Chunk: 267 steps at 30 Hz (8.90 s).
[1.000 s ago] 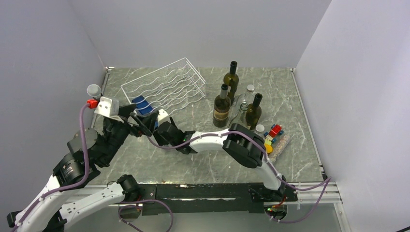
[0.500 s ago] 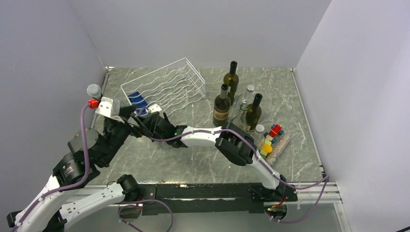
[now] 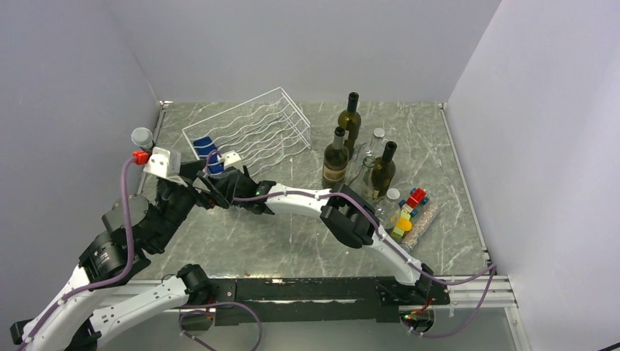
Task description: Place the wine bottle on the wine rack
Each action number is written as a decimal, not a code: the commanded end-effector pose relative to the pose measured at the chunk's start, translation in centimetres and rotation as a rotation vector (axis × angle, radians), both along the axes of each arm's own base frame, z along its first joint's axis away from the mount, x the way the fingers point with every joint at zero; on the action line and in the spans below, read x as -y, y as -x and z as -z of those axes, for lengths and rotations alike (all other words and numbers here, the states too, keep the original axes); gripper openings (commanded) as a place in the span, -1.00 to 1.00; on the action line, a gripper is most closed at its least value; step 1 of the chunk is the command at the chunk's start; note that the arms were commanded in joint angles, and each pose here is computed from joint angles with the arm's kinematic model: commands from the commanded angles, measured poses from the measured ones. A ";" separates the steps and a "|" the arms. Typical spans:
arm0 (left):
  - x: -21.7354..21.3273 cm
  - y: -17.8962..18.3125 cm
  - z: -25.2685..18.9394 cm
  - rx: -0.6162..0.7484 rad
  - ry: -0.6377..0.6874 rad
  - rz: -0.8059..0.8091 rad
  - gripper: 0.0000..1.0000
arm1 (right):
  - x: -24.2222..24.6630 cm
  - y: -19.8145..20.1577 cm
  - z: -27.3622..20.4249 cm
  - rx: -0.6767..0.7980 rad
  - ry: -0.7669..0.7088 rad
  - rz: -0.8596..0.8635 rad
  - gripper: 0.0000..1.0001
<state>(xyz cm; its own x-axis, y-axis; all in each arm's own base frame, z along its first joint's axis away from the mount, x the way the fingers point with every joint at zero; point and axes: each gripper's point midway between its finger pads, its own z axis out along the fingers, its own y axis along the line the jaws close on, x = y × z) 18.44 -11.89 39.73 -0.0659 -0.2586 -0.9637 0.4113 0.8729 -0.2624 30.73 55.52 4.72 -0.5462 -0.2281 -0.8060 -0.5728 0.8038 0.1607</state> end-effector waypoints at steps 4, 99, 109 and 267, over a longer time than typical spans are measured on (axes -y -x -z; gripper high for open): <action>-0.4 0.6 -1.1 0.008 0.048 0.009 0.99 | -3.8 -1.6 -8.7 0.079 -0.266 -0.005 -0.01; 9.2 -3.2 5.1 -0.157 0.032 0.154 0.99 | 32.9 -9.0 -20.6 0.146 0.206 0.518 -0.68; 11.1 -3.3 7.8 -0.173 -0.007 0.218 0.99 | 32.8 -5.9 -26.4 0.174 0.093 0.429 -1.00; 11.2 -8.2 5.9 0.877 -1.046 0.042 -0.98 | 29.4 14.5 -22.8 -0.228 0.255 -0.498 0.00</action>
<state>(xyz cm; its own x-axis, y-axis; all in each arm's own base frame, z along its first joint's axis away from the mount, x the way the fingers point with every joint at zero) 26.87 -23.39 26.13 0.6137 0.6912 -0.3816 0.2723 0.2684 0.9240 17.47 25.14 27.85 -0.4959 -0.6556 -0.5695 -0.8409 0.5262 0.1264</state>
